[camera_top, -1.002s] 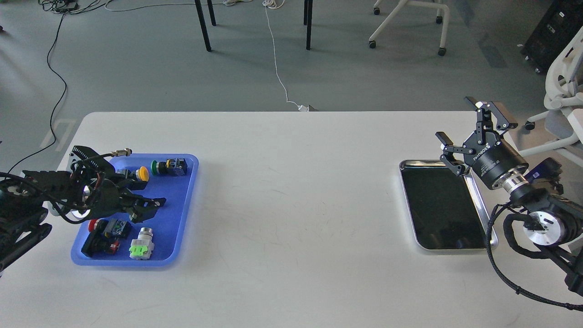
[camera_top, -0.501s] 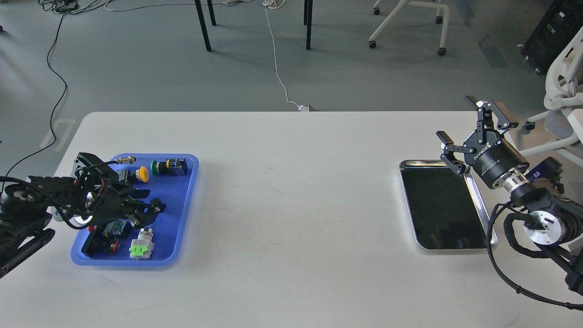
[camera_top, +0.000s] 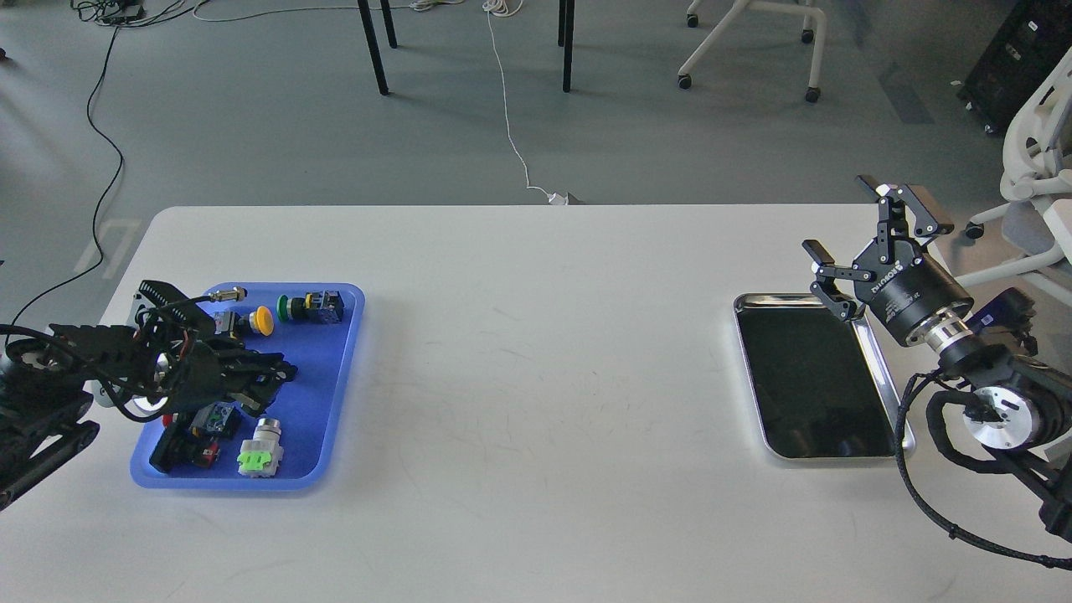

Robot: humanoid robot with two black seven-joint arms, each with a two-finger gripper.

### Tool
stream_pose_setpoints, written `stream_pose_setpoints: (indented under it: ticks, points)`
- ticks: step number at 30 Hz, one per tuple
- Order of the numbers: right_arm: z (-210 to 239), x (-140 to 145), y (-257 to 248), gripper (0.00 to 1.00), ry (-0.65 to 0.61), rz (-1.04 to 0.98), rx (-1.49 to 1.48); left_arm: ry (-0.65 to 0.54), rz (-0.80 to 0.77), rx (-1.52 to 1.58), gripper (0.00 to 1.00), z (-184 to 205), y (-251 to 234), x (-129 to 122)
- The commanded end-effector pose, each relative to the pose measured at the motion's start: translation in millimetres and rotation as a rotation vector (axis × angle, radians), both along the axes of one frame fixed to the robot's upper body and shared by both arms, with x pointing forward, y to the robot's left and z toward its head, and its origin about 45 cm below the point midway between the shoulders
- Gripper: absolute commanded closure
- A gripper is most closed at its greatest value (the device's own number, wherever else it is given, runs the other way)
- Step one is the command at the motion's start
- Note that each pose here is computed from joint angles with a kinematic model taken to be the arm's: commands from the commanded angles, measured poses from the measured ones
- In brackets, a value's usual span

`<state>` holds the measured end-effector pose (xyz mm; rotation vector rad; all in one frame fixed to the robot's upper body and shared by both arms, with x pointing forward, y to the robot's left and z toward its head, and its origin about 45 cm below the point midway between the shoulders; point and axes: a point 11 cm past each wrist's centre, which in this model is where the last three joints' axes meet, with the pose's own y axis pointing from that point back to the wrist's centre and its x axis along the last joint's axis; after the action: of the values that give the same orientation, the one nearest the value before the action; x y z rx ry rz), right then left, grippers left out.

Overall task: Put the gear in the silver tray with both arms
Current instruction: 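Grasp the small black gear in the blue tray with the left gripper, then carry the black gear with the left gripper toward the table center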

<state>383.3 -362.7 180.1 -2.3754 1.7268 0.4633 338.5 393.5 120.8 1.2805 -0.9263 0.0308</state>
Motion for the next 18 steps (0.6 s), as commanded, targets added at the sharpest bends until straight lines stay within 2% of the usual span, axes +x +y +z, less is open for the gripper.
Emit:
stream_pose_setpoints:
  ticks: [1,3,7,11,17,18]
  points:
    - [0.5,0.4,0.2,0.01,-0.001,0.001,0.0,-0.005,0.001,0.002,0.83,2.2,1.0,1.2]
    - [0.5,0.4,0.2,0.01,-0.001,0.001,0.0,-0.021,-0.014,-0.007,0.83,8.4,-5.2,6.5]
    - [1.2,0.9,0.3,0.01,-0.003,0.0,0.001,-0.096,-0.097,-0.032,0.82,46.8,-32.4,27.7]
    - [1.2,0.8,-0.8,0.01,-0.003,-0.001,-0.002,-0.137,-0.175,-0.036,0.82,85.4,-53.4,34.1]
    - [0.6,1.6,-4.6,0.01,-0.001,-0.014,-0.012,-0.188,-0.327,-0.081,0.82,127.1,-112.8,38.1]
    - [-0.3,2.0,-7.2,0.01,0.001,-0.024,-0.017,-0.177,-0.364,-0.096,0.81,130.5,-134.3,38.9]
